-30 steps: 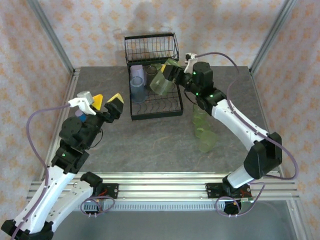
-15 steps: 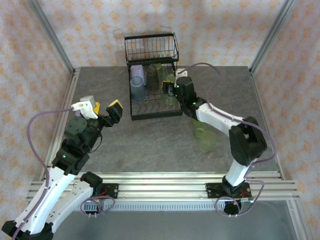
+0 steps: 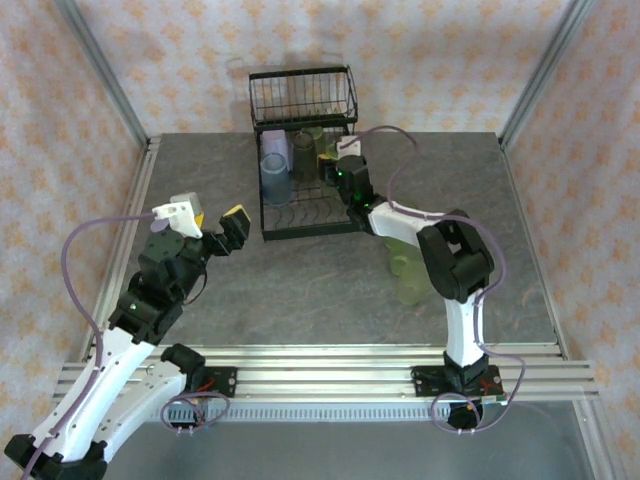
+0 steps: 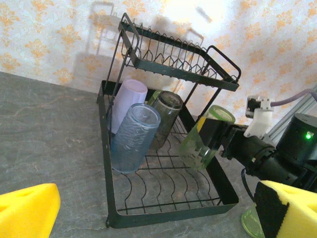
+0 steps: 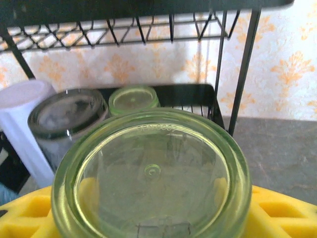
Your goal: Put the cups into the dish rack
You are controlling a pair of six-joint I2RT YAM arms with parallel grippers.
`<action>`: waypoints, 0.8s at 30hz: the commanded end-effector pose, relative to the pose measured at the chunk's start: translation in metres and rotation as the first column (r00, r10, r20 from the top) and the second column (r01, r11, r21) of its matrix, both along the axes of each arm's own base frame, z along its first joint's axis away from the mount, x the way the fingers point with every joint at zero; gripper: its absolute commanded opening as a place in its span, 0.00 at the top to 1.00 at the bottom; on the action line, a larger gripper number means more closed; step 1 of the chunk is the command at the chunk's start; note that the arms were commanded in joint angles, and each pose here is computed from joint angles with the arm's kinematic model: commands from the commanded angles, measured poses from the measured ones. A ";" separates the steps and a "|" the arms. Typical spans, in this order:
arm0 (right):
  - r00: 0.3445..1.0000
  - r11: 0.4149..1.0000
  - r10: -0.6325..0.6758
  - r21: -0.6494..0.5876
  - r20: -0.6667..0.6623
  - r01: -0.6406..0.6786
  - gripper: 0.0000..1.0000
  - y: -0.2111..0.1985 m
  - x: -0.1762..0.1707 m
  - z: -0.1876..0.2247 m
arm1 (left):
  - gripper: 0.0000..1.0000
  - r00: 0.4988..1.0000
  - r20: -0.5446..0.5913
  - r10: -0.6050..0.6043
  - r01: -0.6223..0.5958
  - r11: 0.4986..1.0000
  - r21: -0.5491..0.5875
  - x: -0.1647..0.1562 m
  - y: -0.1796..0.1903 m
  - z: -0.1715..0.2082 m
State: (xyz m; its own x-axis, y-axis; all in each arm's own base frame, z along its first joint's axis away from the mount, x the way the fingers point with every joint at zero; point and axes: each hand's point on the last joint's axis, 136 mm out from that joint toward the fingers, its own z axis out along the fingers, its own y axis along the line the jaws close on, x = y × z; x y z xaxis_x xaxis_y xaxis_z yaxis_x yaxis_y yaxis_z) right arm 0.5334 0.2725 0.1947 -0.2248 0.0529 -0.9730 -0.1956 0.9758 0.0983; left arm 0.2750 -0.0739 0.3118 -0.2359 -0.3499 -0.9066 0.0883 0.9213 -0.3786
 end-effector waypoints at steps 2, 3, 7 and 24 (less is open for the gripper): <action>0.991 0.996 -0.064 0.074 0.121 0.055 0.43 -0.002 0.022 0.032 | 0.01 1.000 0.007 -0.003 0.003 1.000 0.019 0.000 0.000 0.008; 0.991 0.995 -0.066 0.083 0.118 0.057 0.43 -0.002 0.026 0.030 | 0.01 1.000 0.005 -0.003 0.003 1.000 0.020 0.000 0.000 0.008; 0.991 0.993 -0.077 0.095 0.114 0.067 0.43 -0.002 0.040 0.025 | 0.01 1.000 0.002 -0.004 0.004 1.000 0.025 0.000 0.000 0.008; 0.985 0.992 -0.126 0.013 0.115 0.125 0.43 -0.003 0.079 0.006 | 0.01 1.000 -0.007 -0.006 0.006 1.000 0.029 0.002 -0.001 0.009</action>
